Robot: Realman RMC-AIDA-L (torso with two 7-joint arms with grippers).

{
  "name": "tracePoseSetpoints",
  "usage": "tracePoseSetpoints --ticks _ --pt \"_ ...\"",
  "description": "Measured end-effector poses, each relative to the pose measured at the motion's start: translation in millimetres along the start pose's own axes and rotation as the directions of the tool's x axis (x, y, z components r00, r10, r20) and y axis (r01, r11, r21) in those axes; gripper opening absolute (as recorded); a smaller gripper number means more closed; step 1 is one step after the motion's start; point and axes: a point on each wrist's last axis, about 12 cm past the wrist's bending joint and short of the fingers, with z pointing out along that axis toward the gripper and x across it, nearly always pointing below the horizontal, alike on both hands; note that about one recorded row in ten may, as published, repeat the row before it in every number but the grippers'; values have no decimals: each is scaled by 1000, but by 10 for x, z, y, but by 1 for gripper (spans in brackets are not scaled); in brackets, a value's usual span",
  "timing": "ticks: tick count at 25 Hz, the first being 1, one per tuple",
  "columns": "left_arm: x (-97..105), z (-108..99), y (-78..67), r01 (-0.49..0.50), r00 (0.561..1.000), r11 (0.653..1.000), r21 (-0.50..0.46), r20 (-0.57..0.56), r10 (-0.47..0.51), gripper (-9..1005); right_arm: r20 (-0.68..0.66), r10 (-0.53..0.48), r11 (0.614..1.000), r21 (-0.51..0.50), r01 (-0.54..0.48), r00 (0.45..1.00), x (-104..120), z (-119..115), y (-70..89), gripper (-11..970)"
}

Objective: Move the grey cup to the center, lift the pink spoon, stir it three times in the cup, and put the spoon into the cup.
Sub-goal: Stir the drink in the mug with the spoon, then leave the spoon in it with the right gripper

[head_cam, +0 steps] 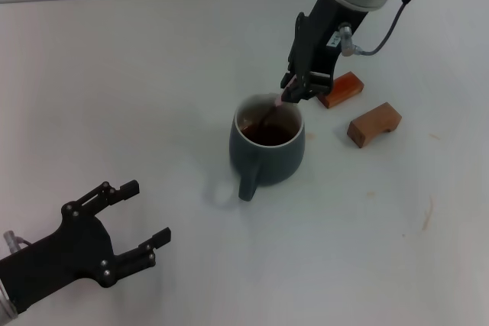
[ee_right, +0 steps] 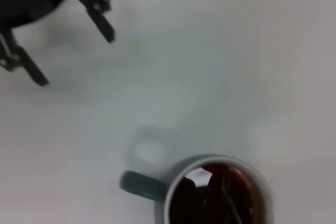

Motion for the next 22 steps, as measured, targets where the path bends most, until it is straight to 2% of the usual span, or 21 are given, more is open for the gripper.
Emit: tracePoseSetpoints --ticks 8,22 --pt "4 -6 -3 -1 1000 1000 4 -4 1 829 -46 18 1000 -5 -19 999 62 -15 17 123" --pt "9 -26 -4 1 1000 1000 -6 -4 -1 829 1 41 999 -35 -41 999 41 -24 65 128"
